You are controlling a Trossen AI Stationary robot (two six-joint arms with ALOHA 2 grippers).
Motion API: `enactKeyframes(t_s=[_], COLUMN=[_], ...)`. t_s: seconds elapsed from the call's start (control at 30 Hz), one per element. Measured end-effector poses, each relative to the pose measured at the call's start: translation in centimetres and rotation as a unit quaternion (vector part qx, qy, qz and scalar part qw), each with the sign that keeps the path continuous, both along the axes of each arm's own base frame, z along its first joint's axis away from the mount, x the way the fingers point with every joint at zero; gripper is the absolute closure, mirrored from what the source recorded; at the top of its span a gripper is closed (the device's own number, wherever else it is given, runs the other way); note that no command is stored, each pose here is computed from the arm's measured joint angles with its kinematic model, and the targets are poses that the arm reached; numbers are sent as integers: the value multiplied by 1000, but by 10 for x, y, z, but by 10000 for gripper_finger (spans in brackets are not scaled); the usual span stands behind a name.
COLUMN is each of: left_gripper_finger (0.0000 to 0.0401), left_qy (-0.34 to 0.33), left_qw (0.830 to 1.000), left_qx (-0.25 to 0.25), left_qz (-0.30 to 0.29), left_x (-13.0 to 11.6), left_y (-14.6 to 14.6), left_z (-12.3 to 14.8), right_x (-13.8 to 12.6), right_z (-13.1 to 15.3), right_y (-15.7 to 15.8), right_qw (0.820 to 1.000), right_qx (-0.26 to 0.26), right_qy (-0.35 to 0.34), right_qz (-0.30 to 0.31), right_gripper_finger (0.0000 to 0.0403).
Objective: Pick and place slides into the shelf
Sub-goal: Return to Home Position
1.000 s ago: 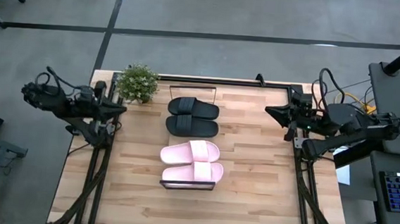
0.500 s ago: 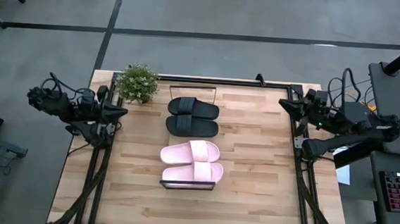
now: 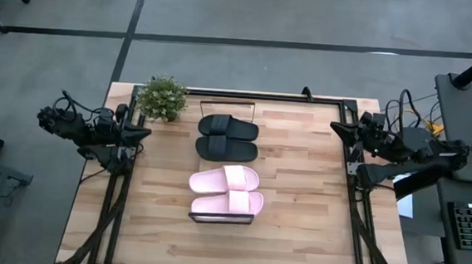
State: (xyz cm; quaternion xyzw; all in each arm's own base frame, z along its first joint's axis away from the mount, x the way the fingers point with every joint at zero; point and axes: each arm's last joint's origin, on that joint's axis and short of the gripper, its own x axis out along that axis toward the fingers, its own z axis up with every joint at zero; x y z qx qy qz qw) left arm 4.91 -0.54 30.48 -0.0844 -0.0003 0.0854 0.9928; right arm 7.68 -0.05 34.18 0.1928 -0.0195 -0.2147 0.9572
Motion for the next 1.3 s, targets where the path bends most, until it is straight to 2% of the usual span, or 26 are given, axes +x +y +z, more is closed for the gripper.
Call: enactKeyframes(t_s=[0.27,0.4,0.6,1.3], left_gripper_finger=[401,401,401,401], left_qy=[-15,-13,-11,-16], left_qw=[999,999,999,998], left_qx=[-41,-46,-52,-55], left_qz=[2,5,6,6], left_x=[-5,-4,-3,-4], left_y=[2,2,2,3], left_z=[-24,-33,-33,-33], right_x=[-6,-7,-8,-10], right_z=[-27,-41,-59,-60], right_y=[-1,-2,-2,-2], right_qw=[999,996,994,993], right_qx=[19,27,37,39], right_qy=[-50,-83,-108,-113], right_qz=[0,0,1,0], right_gripper_finger=[395,395,395,395])
